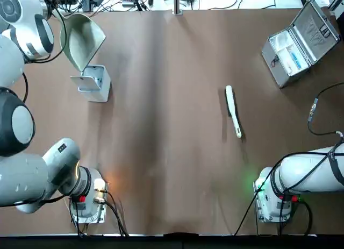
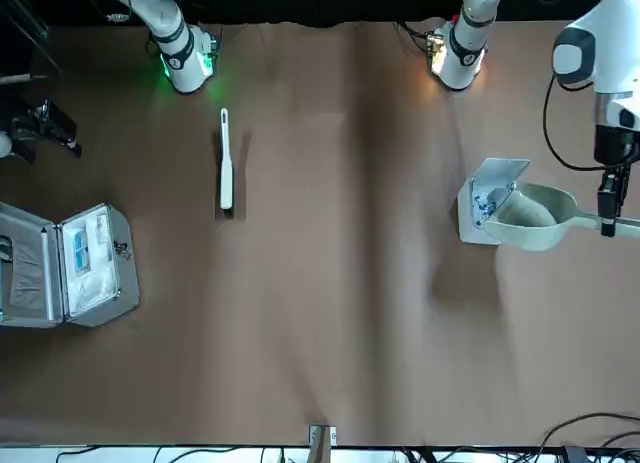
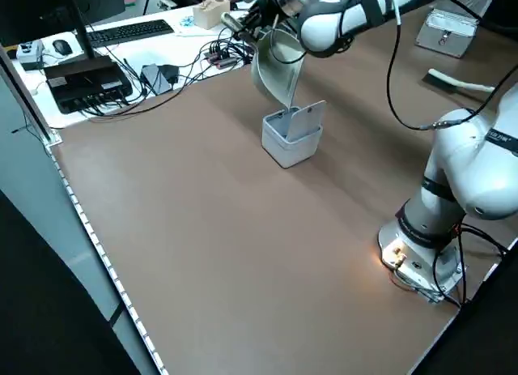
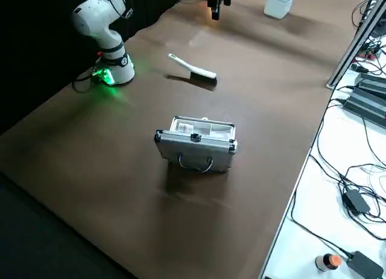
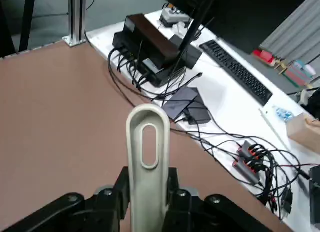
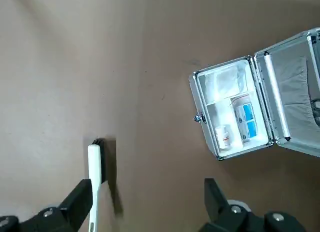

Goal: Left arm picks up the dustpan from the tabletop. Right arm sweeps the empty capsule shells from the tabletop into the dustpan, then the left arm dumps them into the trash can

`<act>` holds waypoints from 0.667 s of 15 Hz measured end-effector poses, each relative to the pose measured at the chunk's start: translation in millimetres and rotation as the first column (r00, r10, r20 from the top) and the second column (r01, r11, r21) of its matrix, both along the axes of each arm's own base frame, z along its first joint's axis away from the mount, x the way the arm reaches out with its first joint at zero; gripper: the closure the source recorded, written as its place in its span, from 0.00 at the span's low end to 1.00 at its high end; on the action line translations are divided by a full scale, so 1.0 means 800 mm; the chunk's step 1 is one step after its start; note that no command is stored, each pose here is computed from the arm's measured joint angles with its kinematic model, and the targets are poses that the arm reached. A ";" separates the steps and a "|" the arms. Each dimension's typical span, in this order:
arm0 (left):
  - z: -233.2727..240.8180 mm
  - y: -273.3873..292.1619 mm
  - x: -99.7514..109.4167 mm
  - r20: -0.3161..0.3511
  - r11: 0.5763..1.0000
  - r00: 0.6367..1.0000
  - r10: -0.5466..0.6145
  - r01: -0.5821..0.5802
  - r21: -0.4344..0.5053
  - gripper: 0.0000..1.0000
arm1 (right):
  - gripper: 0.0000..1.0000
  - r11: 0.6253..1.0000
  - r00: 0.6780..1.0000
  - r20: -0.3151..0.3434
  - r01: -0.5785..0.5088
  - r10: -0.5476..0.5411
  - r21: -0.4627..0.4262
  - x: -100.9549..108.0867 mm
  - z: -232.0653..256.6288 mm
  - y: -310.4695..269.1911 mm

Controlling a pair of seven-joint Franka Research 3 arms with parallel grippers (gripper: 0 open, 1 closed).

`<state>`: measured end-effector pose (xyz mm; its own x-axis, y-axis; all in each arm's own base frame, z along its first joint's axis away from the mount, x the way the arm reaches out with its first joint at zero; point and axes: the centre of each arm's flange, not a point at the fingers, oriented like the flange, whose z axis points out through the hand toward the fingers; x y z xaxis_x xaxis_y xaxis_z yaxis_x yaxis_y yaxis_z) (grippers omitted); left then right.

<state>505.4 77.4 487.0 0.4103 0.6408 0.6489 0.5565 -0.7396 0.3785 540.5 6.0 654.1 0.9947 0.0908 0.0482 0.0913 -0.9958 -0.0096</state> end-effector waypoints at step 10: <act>0.025 0.055 0.060 -0.256 0.995 0.965 -0.047 0.024 -0.092 0.67 | 0.01 1.000 1.000 0.000 0.000 0.000 0.000 0.000 0.000 0.000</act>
